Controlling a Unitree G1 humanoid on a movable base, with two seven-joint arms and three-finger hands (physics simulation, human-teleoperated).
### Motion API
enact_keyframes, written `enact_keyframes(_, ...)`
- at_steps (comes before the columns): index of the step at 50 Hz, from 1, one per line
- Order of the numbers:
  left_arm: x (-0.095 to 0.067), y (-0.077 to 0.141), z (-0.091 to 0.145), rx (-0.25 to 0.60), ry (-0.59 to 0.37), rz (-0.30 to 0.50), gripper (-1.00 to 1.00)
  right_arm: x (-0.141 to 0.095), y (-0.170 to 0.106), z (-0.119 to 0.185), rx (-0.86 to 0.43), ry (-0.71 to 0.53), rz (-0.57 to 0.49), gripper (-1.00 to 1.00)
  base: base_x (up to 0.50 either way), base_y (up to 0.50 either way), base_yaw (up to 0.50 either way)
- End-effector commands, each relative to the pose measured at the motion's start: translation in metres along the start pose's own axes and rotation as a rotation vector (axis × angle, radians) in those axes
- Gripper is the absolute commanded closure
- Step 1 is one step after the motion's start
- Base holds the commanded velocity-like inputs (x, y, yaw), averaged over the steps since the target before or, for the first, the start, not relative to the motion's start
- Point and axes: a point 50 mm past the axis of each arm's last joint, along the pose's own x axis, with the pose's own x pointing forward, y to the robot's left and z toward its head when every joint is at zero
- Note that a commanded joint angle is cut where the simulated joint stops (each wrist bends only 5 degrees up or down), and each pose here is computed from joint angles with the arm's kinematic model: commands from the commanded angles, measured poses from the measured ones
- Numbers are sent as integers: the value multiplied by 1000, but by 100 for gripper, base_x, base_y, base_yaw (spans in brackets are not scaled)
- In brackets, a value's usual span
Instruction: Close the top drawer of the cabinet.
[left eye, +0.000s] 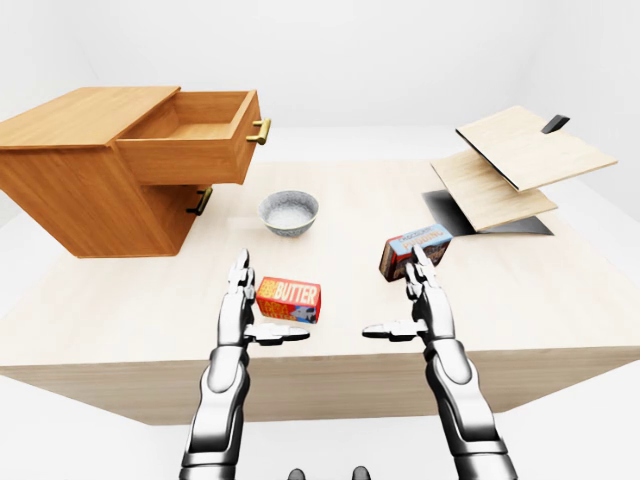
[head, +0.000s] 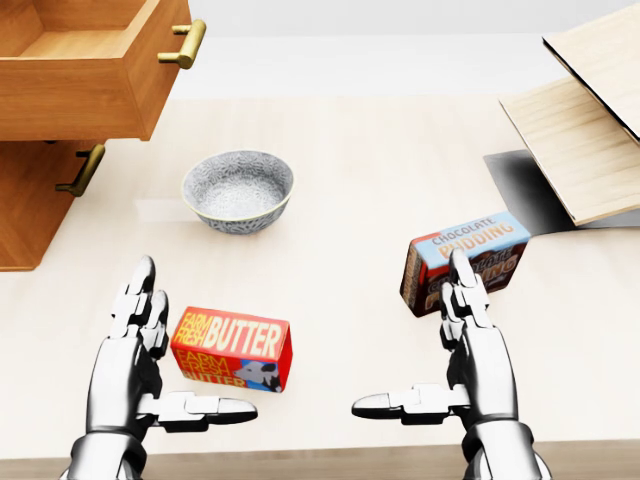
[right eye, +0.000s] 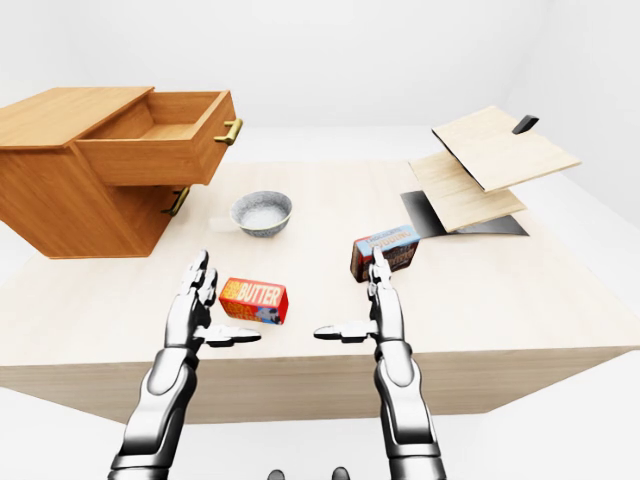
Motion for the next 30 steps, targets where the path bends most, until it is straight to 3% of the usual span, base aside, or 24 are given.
enact_keyframes(1,2,7,0,1,1,-5,-100,0,-7,0,1,-3,0,-100,0,0,0)
enact_keyframes(20,6,7,5,-15,-5,-20,-100,-1,-9,6,-12,-17,13,-100,0,0,0)
enact_keyframes(24,13,8,16,-4,-21,-28,-100,3,-7,20,-13,-33,17,-100,0,0,0)
enact_keyframes(30,29,9,48,12,-129,-42,-100,11,-8,59,-12,-190,13,-100,0,0,0)
